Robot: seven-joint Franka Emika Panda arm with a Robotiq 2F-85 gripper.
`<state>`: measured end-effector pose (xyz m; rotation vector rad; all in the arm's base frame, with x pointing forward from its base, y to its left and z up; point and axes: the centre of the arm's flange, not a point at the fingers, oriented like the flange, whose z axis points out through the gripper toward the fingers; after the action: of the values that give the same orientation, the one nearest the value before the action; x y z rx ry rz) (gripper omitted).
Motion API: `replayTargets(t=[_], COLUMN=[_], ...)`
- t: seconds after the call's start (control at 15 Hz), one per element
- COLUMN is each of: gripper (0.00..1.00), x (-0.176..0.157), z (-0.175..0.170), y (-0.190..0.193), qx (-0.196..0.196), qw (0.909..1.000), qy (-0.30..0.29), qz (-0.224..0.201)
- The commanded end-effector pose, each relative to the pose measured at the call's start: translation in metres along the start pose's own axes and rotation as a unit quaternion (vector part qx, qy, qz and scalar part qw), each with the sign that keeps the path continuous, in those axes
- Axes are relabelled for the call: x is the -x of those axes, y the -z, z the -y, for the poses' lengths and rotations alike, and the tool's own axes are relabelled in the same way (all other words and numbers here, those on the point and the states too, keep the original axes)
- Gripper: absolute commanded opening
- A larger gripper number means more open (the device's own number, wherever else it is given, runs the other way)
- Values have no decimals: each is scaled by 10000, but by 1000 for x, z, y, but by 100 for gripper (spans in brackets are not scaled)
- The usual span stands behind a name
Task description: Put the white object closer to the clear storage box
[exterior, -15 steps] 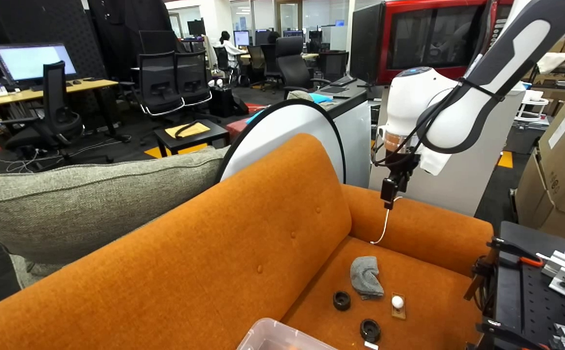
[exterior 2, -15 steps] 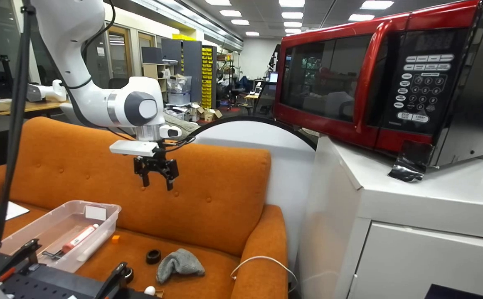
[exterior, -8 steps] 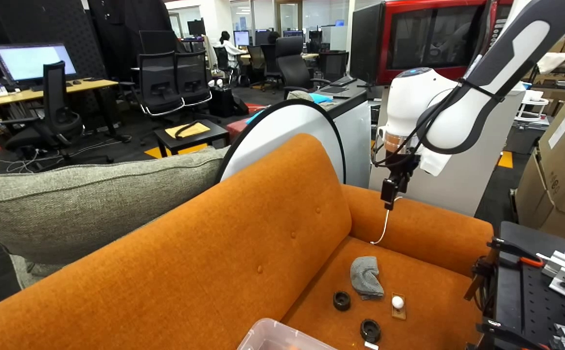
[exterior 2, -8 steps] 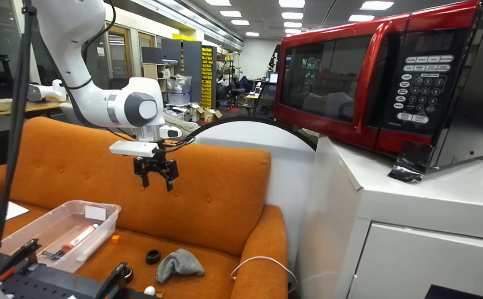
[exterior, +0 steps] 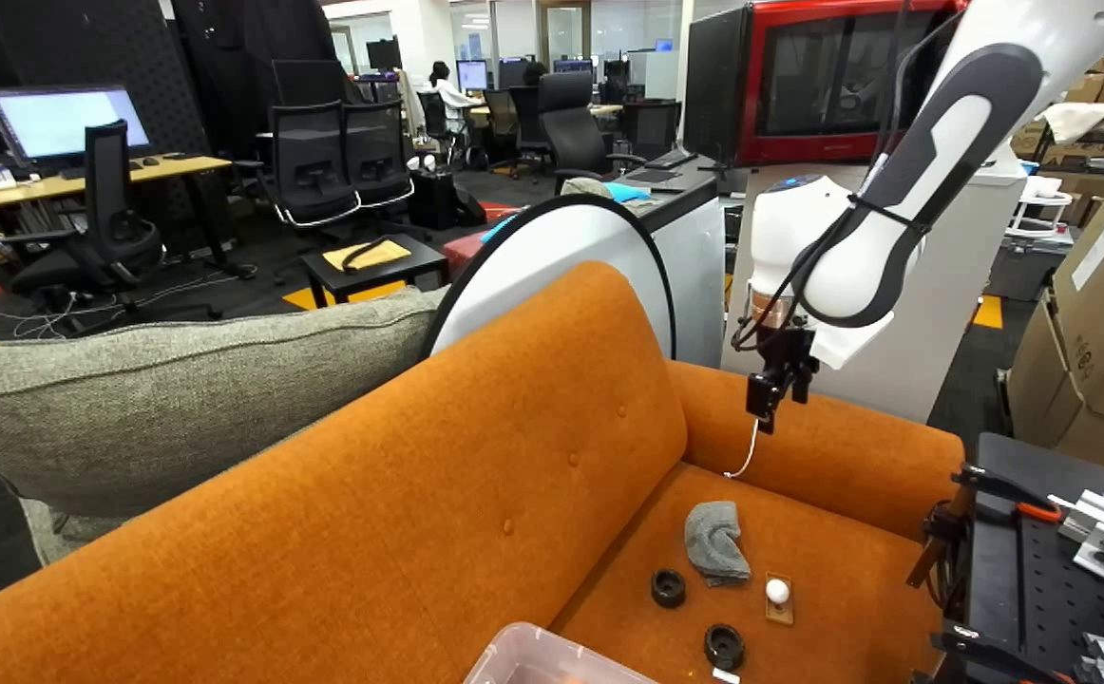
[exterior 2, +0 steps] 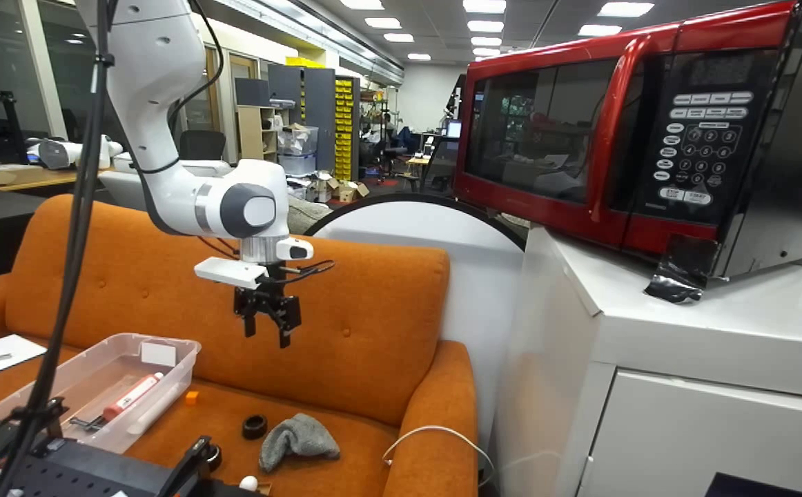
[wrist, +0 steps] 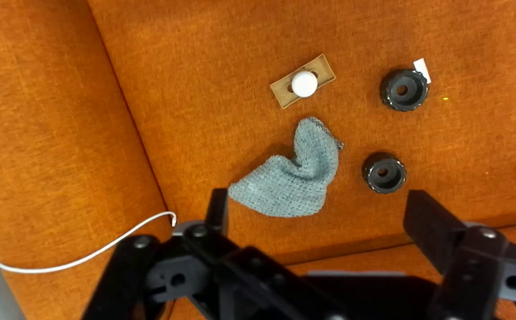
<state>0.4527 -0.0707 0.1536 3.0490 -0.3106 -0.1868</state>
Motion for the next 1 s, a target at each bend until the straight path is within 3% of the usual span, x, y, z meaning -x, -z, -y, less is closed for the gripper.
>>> replayTargets(t=[0.0, 0.2, 0.27, 0.8, 0.93], gripper=[100, 100, 100, 100, 100], x=[-17, -24, -11, -14, -17], z=[-10, -21, -19, -18, -18], y=[-31, -59, -49, -54, -70], qx=[-284, -388, -239, -227, -428], qw=[9983, 9949, 9962, 9962, 9931], qy=[-476, -833, -731, -733, -925], qz=[186, 406, 400, 422, 583])
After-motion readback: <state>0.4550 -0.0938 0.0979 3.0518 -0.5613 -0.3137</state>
